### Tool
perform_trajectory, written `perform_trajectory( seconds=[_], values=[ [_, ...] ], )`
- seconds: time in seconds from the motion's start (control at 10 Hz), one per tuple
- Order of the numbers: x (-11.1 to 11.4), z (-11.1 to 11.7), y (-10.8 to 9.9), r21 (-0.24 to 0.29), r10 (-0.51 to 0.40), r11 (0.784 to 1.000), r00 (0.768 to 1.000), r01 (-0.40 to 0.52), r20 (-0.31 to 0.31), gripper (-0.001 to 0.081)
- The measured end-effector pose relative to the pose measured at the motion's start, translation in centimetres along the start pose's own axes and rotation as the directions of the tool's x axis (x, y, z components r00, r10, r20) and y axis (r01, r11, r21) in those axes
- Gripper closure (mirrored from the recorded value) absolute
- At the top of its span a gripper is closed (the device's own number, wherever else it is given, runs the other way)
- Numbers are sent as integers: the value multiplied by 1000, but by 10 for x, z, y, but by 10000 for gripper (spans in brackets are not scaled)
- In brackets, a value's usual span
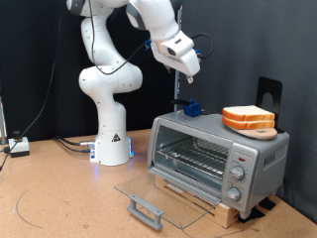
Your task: Make a piece of toast with the oven
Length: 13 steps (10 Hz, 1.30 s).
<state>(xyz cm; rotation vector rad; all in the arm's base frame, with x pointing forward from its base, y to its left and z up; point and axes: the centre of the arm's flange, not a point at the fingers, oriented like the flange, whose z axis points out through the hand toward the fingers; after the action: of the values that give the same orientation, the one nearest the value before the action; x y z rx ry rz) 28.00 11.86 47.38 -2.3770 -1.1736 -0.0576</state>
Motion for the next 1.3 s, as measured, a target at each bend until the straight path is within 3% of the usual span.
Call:
perform_trajectory(
  seconds=[0.1, 0.4, 0.8, 1.3],
  values=[
    [1, 8, -3, -36, 20, 999, 1000, -20, 3, -1],
    [-1, 16, 2, -43, 1, 999, 1000, -2, -4, -1],
    [-6, 55, 15, -71, -41, 996, 998, 44, 42, -1],
    [9, 85, 11, -90, -96, 991, 995, 100, 40, -1]
  ],
)
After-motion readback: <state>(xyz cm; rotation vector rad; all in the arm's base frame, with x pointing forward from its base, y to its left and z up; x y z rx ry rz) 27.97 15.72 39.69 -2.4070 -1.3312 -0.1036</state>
